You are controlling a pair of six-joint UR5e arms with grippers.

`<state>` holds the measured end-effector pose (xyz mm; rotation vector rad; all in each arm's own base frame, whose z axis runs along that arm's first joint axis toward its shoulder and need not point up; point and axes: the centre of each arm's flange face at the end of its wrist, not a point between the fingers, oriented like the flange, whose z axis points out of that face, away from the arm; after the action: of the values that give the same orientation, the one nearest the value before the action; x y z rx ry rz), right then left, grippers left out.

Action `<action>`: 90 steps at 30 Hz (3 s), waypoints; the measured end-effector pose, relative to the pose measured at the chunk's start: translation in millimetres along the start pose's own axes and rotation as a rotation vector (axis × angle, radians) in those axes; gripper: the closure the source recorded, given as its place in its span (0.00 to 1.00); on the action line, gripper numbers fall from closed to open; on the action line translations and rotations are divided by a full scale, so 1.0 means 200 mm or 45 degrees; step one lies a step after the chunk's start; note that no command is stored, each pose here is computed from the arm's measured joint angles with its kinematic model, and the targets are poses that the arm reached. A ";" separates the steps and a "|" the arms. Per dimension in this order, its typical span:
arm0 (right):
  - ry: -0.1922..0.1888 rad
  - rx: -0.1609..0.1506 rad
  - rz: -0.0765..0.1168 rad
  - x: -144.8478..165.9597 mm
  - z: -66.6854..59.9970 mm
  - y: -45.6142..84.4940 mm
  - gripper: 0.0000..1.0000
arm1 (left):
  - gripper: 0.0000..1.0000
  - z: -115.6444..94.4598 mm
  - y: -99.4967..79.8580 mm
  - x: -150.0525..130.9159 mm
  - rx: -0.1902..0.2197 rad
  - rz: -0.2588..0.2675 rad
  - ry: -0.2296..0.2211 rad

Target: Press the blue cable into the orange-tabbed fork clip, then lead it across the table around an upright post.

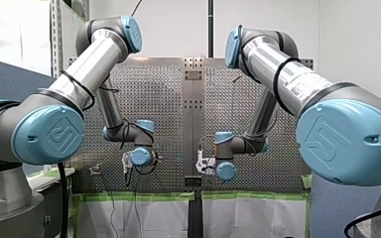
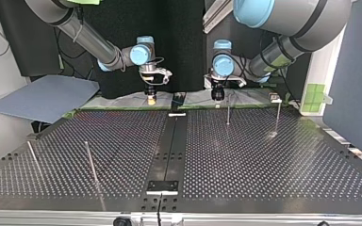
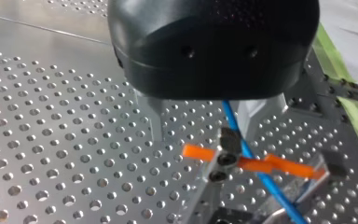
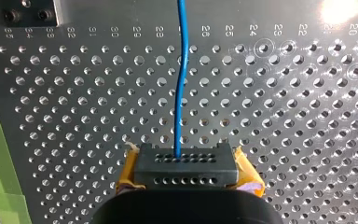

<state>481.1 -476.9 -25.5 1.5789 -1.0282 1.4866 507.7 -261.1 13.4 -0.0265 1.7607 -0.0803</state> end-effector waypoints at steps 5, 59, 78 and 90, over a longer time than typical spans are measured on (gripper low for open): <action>0.000 0.000 -0.001 0.00 0.00 0.00 1.00 | 1.00 -0.01 -0.02 0.00 0.001 0.044 -0.008; -0.001 -0.002 -0.001 -0.02 0.00 0.00 1.00 | 0.20 -0.02 -0.09 -0.02 -0.029 0.029 0.034; -0.003 -0.004 -0.001 -0.03 0.00 0.01 1.00 | 0.53 -0.09 -0.17 -0.02 -0.146 0.079 0.155; -0.003 -0.003 -0.001 -0.03 0.00 0.01 1.00 | 1.00 -0.07 -0.23 -0.06 -0.125 0.092 0.145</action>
<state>479.5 -477.0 -31.1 1.5801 -1.0300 1.4827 493.9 -305.8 30.3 -0.0298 1.8762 0.0585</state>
